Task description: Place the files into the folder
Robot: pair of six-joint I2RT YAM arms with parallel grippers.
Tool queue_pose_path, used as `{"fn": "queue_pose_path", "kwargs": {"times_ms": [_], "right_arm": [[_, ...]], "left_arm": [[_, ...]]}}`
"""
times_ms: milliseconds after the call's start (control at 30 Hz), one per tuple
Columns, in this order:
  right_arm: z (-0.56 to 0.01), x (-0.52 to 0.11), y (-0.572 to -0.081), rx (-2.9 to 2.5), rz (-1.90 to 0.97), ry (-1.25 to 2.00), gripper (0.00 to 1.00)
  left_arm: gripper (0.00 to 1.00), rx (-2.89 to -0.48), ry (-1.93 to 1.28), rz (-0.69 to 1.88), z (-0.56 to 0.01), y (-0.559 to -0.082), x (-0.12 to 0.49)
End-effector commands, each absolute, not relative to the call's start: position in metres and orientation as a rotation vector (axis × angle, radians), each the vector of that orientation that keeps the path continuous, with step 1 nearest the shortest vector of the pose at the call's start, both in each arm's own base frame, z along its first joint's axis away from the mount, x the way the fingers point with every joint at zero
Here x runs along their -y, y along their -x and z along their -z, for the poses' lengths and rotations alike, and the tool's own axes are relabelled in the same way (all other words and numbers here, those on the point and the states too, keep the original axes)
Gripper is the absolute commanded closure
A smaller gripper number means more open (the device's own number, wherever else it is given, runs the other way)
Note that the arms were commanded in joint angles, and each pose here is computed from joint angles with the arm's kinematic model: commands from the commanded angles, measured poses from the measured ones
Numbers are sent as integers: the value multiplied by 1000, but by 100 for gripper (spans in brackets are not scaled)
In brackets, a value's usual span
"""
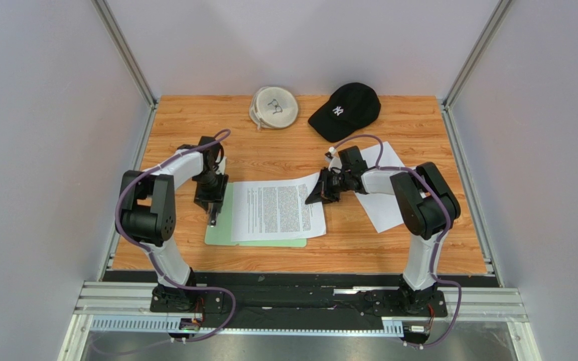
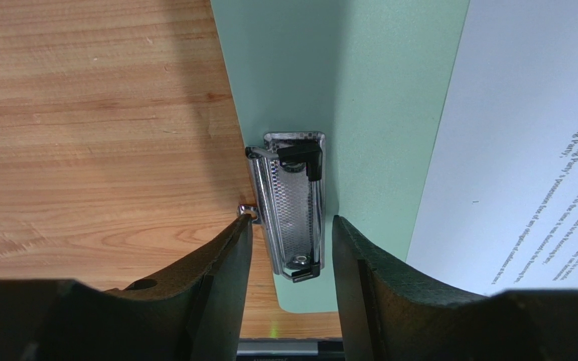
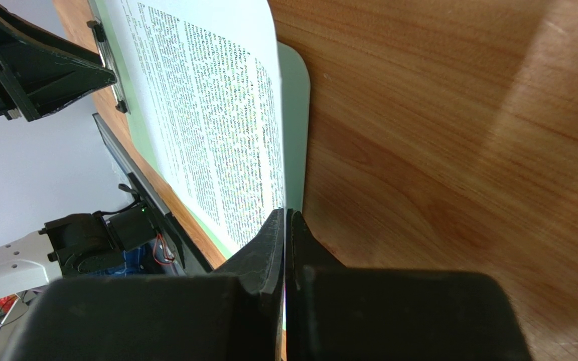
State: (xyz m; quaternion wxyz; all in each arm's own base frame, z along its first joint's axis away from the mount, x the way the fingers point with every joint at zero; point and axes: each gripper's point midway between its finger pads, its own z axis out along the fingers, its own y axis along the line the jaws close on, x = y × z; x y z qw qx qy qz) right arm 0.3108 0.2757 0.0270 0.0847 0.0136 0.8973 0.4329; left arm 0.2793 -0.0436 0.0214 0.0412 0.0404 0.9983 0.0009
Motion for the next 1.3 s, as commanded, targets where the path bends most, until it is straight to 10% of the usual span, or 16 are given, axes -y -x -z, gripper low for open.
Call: {"fn": "queue_pose_path", "kwargs": {"times_ms": [0,667,900,1267], "right_arm": [[-35,-280,-315,-2628,-1315,11,100],[-33,-287,-313,-2684,-1172,90,93],[-34,-269,-323,-2719,-973,100,58],[-30,-256,-321,-2744,-920,112,46]], "left_arm": [[51,-3073,-156,-41,-17,-280,41],[92,-3118,-55,267,-9,-272,80],[96,-3121,33,362,-12,-272,94],[99,-3113,53,346,-17,-278,100]]}}
